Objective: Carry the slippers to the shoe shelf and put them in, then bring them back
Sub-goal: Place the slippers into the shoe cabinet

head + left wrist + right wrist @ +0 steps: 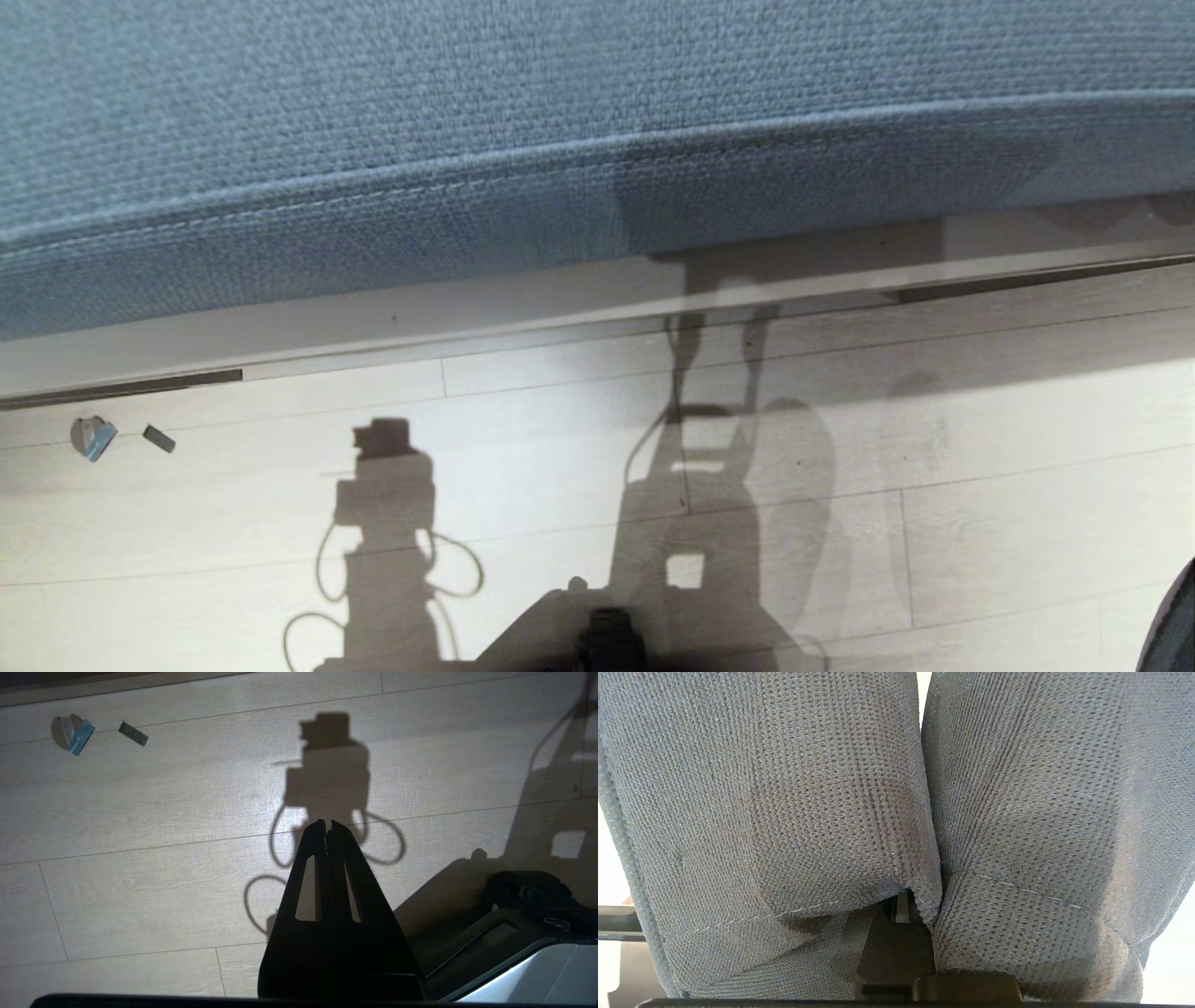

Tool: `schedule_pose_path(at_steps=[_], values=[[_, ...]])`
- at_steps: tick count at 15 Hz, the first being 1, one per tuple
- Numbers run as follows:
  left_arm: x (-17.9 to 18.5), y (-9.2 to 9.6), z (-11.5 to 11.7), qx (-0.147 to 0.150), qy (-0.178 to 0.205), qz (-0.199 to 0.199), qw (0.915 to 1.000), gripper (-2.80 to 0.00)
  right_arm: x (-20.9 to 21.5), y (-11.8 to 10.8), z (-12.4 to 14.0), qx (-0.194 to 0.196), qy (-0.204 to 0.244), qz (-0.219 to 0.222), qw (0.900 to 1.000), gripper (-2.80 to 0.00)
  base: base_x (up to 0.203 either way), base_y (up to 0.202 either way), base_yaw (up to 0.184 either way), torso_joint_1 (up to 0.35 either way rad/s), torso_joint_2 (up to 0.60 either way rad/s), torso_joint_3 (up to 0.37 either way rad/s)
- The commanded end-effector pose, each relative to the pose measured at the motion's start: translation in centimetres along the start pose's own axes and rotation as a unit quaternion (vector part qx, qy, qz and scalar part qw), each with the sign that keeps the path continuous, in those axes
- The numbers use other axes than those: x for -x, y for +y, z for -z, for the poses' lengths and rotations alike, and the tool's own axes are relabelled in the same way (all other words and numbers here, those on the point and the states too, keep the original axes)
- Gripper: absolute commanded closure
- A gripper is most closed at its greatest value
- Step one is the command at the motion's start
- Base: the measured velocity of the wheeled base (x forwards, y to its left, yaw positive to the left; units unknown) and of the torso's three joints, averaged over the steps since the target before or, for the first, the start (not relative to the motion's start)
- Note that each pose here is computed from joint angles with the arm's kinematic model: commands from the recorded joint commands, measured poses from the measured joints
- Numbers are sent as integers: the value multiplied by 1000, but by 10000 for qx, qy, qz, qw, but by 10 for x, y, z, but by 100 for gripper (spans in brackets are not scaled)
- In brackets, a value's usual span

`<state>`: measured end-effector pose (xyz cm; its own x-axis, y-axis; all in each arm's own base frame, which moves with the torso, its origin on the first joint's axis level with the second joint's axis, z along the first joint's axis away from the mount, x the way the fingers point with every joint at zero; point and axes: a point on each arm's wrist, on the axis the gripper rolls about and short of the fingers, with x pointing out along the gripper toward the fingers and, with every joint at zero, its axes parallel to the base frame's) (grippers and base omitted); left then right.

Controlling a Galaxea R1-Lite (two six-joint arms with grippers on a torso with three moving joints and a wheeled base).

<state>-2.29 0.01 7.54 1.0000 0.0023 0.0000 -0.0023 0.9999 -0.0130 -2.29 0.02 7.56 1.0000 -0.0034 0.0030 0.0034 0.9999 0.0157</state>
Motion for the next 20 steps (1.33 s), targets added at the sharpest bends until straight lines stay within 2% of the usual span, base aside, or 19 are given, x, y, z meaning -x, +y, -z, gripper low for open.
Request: schedule_pose_path(at_steps=[1,8,15,20], values=[[0,0,0,4,8,-4,10000,0,0,0,0,2,0,-2,10000,0,0,0,0,2,7,-124],[0,0,0,4,8,-4,10000,0,0,0,0,-13,0,-2,10000,0,0,0,0,0,2,-25],[0,0,0,1,8,-4,10000,0,0,0,0,-15,0,-2,10000,0,-184,0,0,2,0,2],[0,0,0,-4,8,4,10000,0,0,0,0,-21,0,-2,10000,0,-23,0,-1,1,1,0]])
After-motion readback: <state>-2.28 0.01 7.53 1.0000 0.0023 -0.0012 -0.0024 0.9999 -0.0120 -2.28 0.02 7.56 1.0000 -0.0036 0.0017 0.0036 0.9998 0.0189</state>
